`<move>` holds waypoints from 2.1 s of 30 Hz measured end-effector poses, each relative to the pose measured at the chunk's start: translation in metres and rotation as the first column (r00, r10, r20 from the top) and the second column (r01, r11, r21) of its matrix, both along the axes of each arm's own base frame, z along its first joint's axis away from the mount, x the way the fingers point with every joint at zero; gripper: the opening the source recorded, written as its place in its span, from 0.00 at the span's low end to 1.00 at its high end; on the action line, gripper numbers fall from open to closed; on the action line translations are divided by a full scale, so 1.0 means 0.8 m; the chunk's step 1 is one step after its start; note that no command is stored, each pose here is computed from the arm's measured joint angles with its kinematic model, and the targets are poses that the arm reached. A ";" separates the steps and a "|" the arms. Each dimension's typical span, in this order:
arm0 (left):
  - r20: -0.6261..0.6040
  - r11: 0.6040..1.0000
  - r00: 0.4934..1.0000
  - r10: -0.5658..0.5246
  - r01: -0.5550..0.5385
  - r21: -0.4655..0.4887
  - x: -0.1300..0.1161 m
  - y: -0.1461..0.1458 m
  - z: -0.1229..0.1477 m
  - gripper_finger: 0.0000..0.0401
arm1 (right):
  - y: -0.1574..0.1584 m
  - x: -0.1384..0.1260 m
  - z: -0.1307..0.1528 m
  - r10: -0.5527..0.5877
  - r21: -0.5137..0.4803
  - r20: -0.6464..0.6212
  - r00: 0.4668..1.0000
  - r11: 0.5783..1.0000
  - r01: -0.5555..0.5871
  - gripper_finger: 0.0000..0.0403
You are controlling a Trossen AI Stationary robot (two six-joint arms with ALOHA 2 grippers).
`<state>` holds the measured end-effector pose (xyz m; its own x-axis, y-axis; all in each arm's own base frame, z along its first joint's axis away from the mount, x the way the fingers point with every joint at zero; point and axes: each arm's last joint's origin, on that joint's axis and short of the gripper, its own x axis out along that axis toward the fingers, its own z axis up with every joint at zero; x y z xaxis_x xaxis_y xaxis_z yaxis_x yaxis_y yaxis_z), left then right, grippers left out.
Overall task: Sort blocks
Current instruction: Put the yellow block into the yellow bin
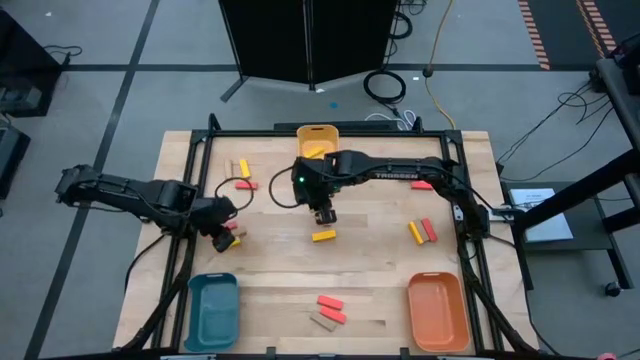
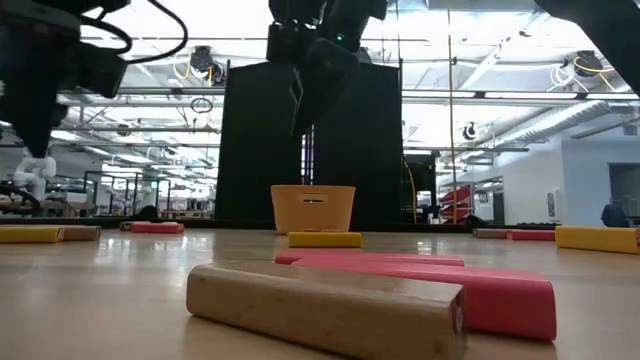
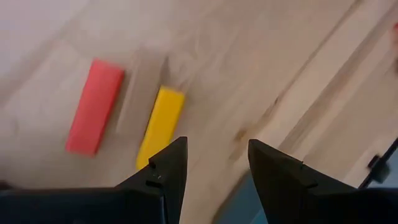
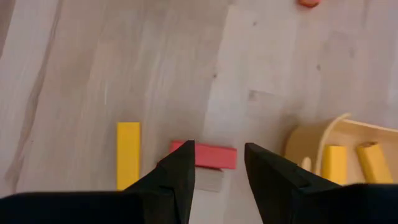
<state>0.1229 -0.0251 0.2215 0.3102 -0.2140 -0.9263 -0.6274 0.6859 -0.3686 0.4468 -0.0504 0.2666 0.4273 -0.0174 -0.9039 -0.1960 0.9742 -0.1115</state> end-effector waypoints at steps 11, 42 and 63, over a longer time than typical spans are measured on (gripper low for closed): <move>-0.251 0.998 0.967 -0.042 0.050 0.025 0.012 -0.026 -0.028 0.41 | 0.000 0.004 -0.033 0.000 -0.002 0.019 1.000 1.000 0.000 0.33; -0.351 0.960 0.920 -0.173 0.238 0.149 0.020 -0.040 -0.101 0.41 | 0.070 0.045 -0.021 0.248 0.137 0.426 0.870 0.933 -0.333 0.33; -0.354 0.960 0.919 -0.173 0.238 0.148 0.016 -0.039 -0.108 0.21 | 0.070 0.044 -0.022 0.225 0.162 0.410 0.884 0.936 -0.314 0.33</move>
<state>0.1354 -0.0561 0.1354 -0.0569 -0.0547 -0.9969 -0.5289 0.8485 -0.0164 0.4820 0.0053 0.2486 0.6971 0.3259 -0.6386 -0.4403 0.8975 -0.0227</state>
